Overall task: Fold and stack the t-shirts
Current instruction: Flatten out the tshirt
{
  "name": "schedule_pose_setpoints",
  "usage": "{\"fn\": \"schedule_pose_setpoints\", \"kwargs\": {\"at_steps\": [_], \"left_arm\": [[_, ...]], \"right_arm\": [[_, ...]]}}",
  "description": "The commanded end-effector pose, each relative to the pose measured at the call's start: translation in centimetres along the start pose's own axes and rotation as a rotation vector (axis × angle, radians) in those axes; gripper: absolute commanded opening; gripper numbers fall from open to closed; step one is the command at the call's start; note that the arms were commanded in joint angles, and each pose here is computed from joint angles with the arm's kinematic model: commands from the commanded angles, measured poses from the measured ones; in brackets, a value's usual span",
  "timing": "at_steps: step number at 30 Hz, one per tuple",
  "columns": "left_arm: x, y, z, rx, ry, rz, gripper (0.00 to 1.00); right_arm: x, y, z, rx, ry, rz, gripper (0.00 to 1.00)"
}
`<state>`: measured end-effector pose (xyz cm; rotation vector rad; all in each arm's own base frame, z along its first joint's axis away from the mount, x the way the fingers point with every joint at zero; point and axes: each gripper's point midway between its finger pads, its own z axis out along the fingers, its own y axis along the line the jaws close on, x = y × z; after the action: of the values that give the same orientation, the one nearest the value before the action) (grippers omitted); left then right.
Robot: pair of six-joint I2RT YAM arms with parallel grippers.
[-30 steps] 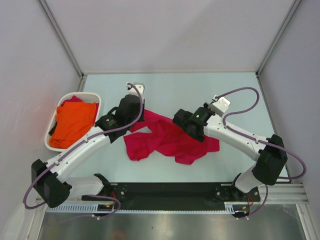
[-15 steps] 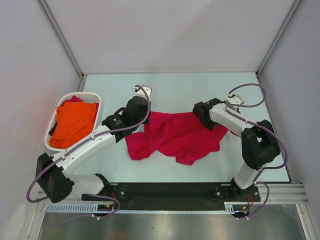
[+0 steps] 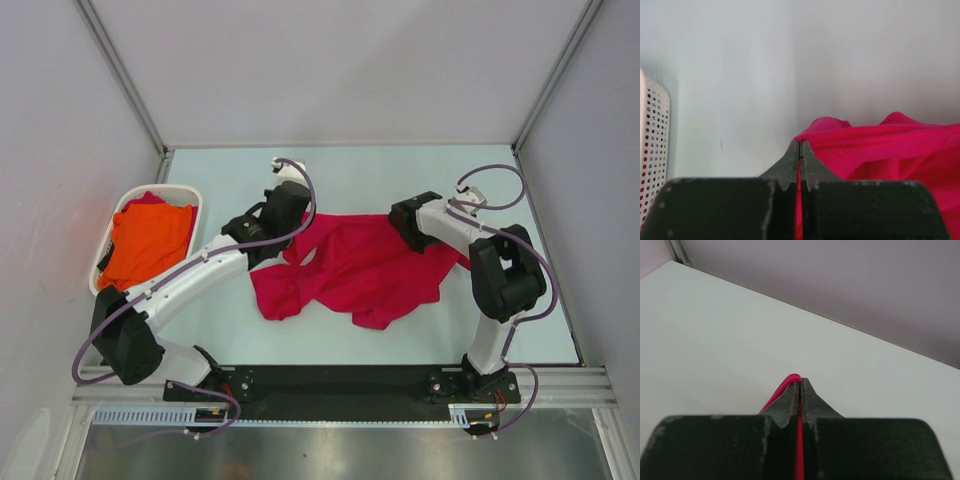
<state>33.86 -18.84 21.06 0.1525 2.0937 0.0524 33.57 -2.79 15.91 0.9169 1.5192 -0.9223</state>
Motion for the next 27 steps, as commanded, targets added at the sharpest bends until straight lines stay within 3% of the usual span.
{"fn": "schedule_pose_setpoints", "kwargs": {"at_steps": [1,4,6,7,8,9,10,16,22,25,27], "left_arm": [[-3.2,5.5,0.6,-0.285,-0.05,-0.041,0.0],[-2.7,6.6,2.2,-0.356,0.019,-0.026,0.0],[-2.4,6.2,3.3,-0.357,0.048,-0.019,0.17],[-2.2,5.9,3.7,-0.348,0.055,-0.016,0.33],[-2.0,5.6,3.9,-0.335,0.062,-0.013,0.68],[-1.2,5.1,4.4,-0.317,0.081,-0.005,0.79],[-1.1,4.9,4.6,-0.312,0.08,-0.013,0.97],[1.1,3.2,6.6,-0.244,0.11,0.01,1.0],[2.4,0.9,7.5,-0.162,0.132,-0.009,1.0],[0.6,-3.1,5.8,0.043,0.075,-0.06,1.0],[-3.0,-6.9,2.5,0.266,-0.042,-0.111,1.0]], "right_arm": [[-6.8,0.6,2.5,-0.013,-0.289,-0.084,0.0],[-6.7,1.3,5.0,0.067,-0.28,-0.111,0.02],[-5.7,1.8,7.1,0.124,-0.265,-0.156,0.24],[-5.5,2.0,7.3,0.139,-0.255,-0.199,0.52],[-5.7,2.7,7.1,0.135,-0.254,-0.208,0.66],[-5.2,3.2,6.9,0.128,-0.251,-0.231,0.79],[-4.9,3.6,6.5,0.117,-0.246,-0.238,1.0],[-5.2,6.8,1.4,-0.022,-0.293,-0.263,1.0],[-8.9,6.0,-5.9,-0.221,-0.291,-0.043,1.0],[-9.2,5.6,-8.7,-0.302,-0.256,0.02,1.0],[-8.8,5.8,-10.1,-0.337,-0.243,0.022,1.0]]}}
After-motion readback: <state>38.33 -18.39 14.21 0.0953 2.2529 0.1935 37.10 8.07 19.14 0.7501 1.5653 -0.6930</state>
